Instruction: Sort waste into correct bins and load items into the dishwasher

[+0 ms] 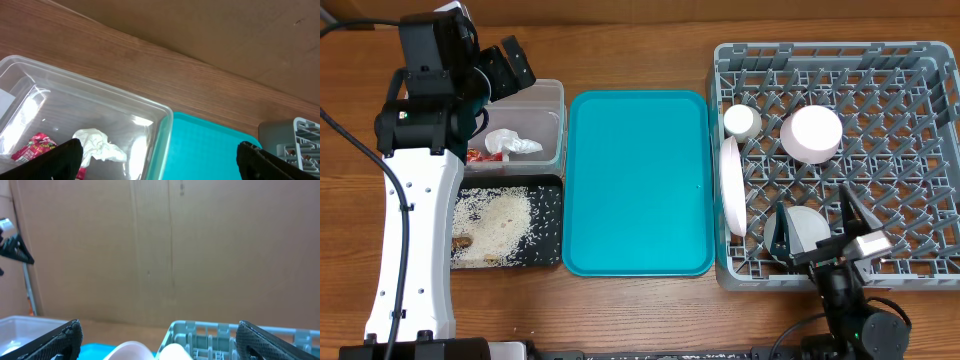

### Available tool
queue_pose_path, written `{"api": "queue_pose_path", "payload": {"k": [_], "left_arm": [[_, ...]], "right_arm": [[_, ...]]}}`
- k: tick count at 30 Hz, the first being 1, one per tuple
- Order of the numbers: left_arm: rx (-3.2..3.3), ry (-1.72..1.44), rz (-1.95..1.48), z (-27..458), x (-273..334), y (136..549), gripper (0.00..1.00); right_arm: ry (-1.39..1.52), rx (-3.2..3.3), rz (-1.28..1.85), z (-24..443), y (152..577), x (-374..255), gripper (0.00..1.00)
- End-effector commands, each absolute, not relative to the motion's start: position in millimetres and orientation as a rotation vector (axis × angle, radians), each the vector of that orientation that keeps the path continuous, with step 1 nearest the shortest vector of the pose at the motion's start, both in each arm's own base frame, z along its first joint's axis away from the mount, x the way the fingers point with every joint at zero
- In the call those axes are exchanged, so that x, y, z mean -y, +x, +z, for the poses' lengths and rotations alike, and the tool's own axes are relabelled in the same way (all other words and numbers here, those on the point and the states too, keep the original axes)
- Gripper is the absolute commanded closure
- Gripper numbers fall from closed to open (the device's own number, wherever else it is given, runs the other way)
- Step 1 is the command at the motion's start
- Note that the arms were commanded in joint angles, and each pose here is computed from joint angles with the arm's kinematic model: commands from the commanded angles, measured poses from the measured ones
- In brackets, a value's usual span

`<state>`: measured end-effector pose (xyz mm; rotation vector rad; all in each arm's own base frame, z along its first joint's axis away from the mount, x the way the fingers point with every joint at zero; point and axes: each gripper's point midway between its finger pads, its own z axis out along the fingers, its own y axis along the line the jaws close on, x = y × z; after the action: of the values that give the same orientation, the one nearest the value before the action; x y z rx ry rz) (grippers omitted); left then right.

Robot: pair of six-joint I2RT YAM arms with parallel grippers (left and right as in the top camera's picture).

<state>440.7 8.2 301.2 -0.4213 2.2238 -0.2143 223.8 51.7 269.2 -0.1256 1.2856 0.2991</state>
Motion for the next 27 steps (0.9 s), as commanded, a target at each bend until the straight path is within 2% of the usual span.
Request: {"api": "queue_pose_path", "payload": {"k": [1, 21, 27], "left_arm": [[-2.215, -0.4, -0.2, 305, -7, 442, 0.0], [-2.215, -0.4, -0.2, 305, -7, 442, 0.0], [-2.216, -0.4, -0.2, 305, -7, 442, 0.0]], "right_arm": [[-0.139, -1.299, 0.327, 258, 225, -56, 0.0], [-0.127, -1.577, 0.336, 175, 239, -59, 0.0], [-0.125, -1.581, 0.326, 174, 239, -57, 0.0]]}}
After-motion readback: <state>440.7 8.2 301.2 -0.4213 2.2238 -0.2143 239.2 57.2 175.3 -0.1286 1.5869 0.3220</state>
